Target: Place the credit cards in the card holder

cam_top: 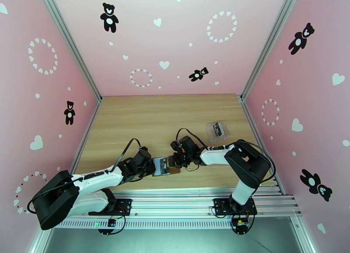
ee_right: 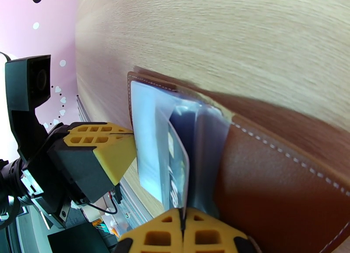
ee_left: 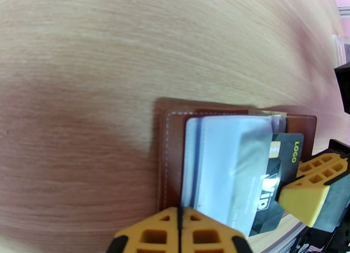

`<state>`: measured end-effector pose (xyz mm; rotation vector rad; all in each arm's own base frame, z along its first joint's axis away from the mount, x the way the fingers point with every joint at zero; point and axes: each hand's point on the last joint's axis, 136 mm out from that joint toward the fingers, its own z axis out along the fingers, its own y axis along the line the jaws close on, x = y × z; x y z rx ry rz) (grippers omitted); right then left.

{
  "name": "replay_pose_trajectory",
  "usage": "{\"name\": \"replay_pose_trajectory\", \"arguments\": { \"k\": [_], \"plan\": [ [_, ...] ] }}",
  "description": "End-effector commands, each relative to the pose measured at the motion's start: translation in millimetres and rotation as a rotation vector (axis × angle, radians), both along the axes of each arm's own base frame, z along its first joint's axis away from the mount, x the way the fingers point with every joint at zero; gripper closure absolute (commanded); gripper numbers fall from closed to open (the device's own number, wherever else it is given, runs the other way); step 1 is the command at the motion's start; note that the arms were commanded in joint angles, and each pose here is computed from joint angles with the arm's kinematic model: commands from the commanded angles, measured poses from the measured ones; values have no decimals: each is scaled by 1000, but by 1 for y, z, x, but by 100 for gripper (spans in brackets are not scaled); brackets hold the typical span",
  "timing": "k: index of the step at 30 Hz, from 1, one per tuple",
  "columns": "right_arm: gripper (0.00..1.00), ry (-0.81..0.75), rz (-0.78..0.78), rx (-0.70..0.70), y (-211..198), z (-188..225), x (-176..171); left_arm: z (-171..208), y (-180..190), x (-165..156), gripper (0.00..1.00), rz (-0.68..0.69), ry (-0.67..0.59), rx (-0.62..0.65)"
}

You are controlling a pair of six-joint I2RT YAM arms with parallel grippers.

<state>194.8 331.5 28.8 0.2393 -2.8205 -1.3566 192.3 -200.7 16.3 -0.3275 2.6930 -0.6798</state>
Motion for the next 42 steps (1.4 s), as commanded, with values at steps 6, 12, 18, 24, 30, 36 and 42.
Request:
{"name": "replay_pose_trajectory", "arguments": {
  "k": [6, 12, 18, 24, 30, 36, 42],
  "plan": [
    [100, 15, -49, -77, -9, -16, 4, -24, 16, -17, 94, -10, 73, 91],
    [100, 25, -38, -74, -6, -18, 1, -24, 16, -16, 94, -12, 74, 91],
    [100, 31, -23, -75, -1, -20, -1, -25, 15, -16, 94, -15, 78, 96],
    [100, 37, -13, -75, 5, -24, -3, -26, 15, -16, 94, -16, 79, 95],
    [100, 39, -1, -74, 6, -24, -5, -26, 15, -16, 94, -16, 77, 94],
    [97, 3, 7, -86, 4, -16, -3, -26, 16, -17, 94, -17, 76, 99],
    [68, -49, 12, -145, -2, -7, 3, -23, 19, -17, 94, -13, 70, 107]
  ]
}}
